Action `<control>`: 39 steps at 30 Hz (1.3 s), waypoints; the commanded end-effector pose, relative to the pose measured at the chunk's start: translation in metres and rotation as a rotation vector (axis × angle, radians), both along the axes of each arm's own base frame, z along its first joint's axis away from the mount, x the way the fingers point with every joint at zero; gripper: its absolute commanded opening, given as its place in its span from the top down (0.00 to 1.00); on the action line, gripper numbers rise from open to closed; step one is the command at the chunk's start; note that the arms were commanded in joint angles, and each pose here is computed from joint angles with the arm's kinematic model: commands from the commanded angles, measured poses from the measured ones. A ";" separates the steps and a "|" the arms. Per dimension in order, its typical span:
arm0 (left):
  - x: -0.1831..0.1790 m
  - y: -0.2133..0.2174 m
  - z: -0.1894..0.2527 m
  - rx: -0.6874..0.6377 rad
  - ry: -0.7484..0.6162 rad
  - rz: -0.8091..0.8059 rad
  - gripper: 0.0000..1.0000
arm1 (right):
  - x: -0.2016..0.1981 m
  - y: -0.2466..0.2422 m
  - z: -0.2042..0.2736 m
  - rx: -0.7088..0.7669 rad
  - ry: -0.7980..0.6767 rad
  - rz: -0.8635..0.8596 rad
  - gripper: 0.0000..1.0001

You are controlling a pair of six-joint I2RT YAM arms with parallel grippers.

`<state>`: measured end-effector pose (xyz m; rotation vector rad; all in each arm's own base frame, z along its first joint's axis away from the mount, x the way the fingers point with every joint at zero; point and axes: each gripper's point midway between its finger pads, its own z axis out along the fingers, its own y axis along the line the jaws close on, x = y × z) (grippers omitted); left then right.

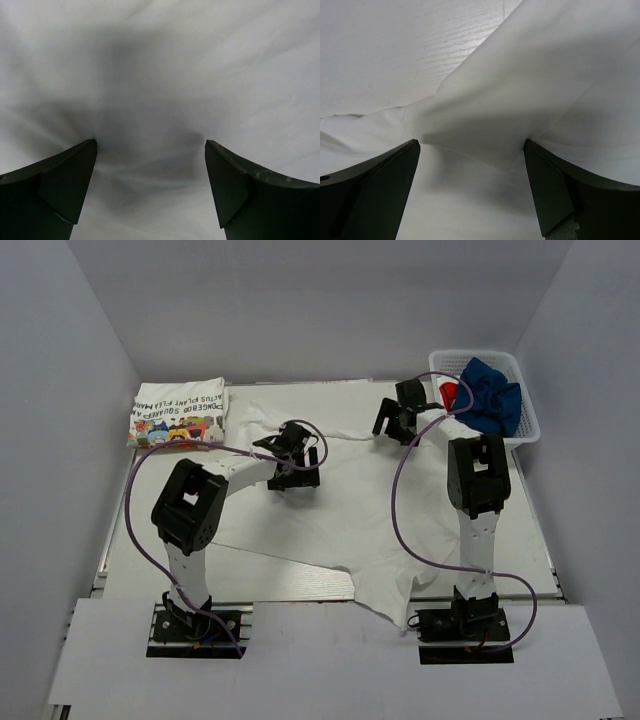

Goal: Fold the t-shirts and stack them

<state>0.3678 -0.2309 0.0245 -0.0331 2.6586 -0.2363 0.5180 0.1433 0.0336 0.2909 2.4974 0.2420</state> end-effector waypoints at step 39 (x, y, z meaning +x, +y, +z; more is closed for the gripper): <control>-0.075 0.049 -0.008 0.206 0.151 0.080 0.00 | 0.084 0.064 0.151 0.188 -0.515 0.089 0.10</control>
